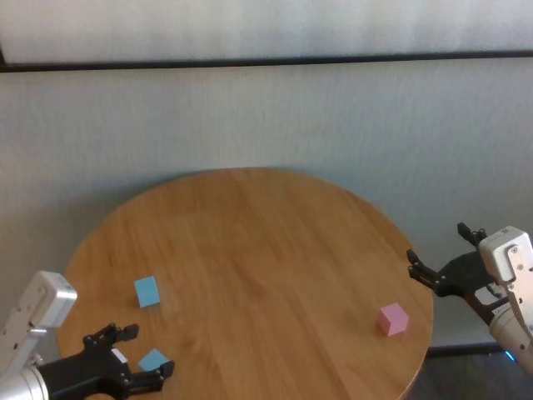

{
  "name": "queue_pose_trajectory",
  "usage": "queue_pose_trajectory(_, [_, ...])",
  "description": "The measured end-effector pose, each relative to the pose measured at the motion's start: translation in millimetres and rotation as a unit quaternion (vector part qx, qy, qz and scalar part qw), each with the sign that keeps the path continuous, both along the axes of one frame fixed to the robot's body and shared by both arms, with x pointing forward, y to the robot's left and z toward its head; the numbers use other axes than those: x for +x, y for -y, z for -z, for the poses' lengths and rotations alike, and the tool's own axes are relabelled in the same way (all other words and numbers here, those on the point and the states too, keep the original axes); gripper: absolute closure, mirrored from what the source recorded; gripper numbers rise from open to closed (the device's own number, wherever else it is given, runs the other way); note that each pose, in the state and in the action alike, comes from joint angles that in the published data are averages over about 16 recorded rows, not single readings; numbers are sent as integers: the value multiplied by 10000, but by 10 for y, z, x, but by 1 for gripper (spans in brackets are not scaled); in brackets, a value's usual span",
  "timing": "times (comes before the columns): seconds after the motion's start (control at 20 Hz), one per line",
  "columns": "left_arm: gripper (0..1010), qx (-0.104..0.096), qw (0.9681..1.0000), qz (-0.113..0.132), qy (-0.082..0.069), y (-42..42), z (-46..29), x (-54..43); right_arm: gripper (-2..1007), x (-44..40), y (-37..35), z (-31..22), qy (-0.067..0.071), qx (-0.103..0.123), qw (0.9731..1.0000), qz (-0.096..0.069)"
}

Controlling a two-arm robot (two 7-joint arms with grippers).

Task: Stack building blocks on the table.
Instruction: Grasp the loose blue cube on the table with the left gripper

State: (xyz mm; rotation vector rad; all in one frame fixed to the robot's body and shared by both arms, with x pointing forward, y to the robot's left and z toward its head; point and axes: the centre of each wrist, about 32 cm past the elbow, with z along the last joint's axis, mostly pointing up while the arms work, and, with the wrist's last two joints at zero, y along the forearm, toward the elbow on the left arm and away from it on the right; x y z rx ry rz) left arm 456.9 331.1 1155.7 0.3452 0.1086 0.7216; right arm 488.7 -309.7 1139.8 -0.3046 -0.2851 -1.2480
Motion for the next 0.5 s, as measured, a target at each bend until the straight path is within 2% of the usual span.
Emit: queue_pose_trajectory(0.5, [7,325,9991,-153,-237,123,-24,61,4,0,0,0,0,0,10000,0])
